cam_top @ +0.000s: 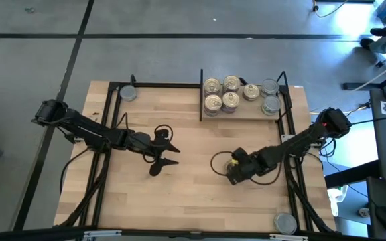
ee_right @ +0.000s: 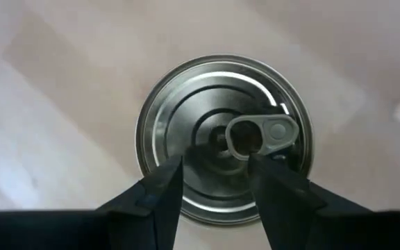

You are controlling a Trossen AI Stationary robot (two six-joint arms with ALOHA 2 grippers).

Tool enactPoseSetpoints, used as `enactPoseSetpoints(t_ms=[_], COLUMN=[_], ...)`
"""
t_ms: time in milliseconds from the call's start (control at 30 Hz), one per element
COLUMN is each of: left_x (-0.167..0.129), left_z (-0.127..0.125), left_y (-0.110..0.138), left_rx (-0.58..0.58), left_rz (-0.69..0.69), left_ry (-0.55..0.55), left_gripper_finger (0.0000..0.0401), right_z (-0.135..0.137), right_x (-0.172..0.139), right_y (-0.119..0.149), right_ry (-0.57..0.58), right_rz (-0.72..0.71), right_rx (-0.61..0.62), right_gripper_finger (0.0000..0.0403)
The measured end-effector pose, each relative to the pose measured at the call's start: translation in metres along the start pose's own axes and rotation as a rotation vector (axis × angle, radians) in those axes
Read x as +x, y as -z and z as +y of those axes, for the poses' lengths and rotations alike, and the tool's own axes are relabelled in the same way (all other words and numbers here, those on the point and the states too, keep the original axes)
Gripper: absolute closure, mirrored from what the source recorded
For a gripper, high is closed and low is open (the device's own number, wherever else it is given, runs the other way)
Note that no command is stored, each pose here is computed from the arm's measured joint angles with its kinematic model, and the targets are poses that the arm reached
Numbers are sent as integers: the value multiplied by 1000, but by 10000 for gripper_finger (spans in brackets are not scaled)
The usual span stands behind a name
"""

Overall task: Stack canned seafood by type on shelf
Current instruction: Stack the blue tuna can on top of the blue tuna can

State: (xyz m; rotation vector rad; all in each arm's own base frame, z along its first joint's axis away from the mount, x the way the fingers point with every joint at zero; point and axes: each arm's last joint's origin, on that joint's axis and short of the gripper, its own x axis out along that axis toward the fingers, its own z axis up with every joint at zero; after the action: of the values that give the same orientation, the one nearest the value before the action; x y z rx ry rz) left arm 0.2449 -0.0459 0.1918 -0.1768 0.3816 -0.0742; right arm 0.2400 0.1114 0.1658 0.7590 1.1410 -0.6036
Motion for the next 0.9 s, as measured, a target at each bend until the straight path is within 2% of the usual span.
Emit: enactPoseSetpoints(t_ms=[200,433,567,700,900], left_x=[0,9,20,31,60], left_z=[2,9,21,35,45], left_y=[-1,4,6,8,0], left_rx=[5,67,80,87,83], left_rz=[-18,-23,-46,-75,-63], left_ry=[-80,-143,-180,-220,-237], left_gripper_finger=[164,164,164,164,164], right_z=[1,9,10,9,1], right_x=[10,25,13,-16,-28], right_y=[-20,-47,-60,-70,-49], right_ry=[10,-25,-20,-54,-2], right_rz=[-117,-251,-268,-332,-403], right_rx=[-65,-267,-418,-525,-587], right_gripper_finger=[235,235,235,235,235])
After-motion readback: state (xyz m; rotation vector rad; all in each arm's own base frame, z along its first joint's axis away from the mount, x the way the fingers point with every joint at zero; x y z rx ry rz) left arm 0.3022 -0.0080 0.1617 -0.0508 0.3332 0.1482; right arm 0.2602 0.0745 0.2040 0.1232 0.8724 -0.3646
